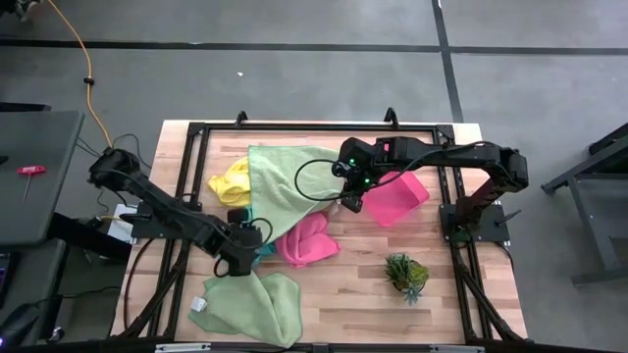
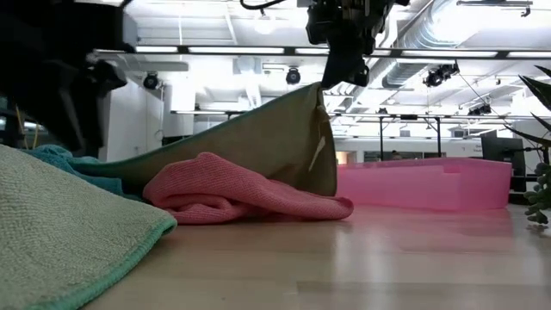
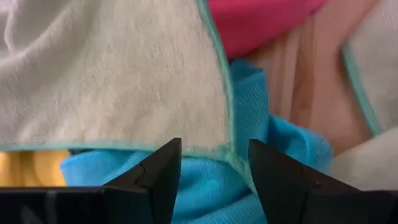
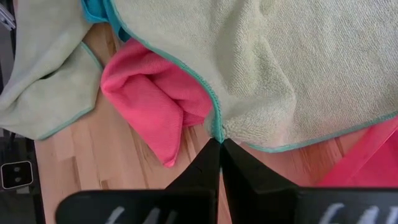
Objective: Fold microfiber towels
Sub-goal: Fold the top light green microfiber cloth
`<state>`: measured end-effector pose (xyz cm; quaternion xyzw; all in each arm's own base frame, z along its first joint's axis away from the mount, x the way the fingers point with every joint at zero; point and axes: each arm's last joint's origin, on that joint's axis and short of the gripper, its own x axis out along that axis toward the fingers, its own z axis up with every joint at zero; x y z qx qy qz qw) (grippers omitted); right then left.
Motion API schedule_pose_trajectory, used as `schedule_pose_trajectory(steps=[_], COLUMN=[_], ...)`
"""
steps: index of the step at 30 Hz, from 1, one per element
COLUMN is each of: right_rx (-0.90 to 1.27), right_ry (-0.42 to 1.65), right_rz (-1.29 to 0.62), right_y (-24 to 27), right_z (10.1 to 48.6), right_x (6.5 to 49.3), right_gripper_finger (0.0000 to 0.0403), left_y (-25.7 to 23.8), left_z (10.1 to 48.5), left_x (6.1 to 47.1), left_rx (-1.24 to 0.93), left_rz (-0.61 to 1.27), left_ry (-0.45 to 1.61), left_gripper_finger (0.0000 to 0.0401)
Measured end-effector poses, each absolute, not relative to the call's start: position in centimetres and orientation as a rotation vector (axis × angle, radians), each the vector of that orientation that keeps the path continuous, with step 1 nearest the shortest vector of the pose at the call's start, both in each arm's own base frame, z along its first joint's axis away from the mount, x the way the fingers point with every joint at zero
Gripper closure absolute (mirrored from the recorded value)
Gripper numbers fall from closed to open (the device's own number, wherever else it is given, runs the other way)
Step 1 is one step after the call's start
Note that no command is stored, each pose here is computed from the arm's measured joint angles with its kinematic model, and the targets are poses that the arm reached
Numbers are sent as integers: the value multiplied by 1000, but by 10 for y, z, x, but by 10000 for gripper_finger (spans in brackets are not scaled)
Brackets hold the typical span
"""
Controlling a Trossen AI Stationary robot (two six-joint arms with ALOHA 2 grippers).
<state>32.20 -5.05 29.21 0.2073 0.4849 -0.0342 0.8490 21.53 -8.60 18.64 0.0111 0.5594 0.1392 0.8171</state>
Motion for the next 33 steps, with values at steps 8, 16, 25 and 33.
schedule_pose_trajectory(steps=[8, 16, 25, 33], right_rx=[437, 443, 436, 436], right_ry=[1021, 1021, 1020, 1020], right_rz=[-73, -77, -90, -90], right_y=[-51, -51, -51, -51], right_z=[292, 292, 292, 292], right_x=[322, 322, 322, 322], right_gripper_finger=[403, 403, 403, 403], left_y=[-98, -91, -89, -82], left_z=[168, 157, 163, 173], left_x=[210, 202, 199, 187], left_rx=[25, 82, 150, 178], left_rz=[298, 427, 419, 431], left_ry=[1126, 1087, 1059, 1102], left_gripper_finger=[228, 231, 231, 231])
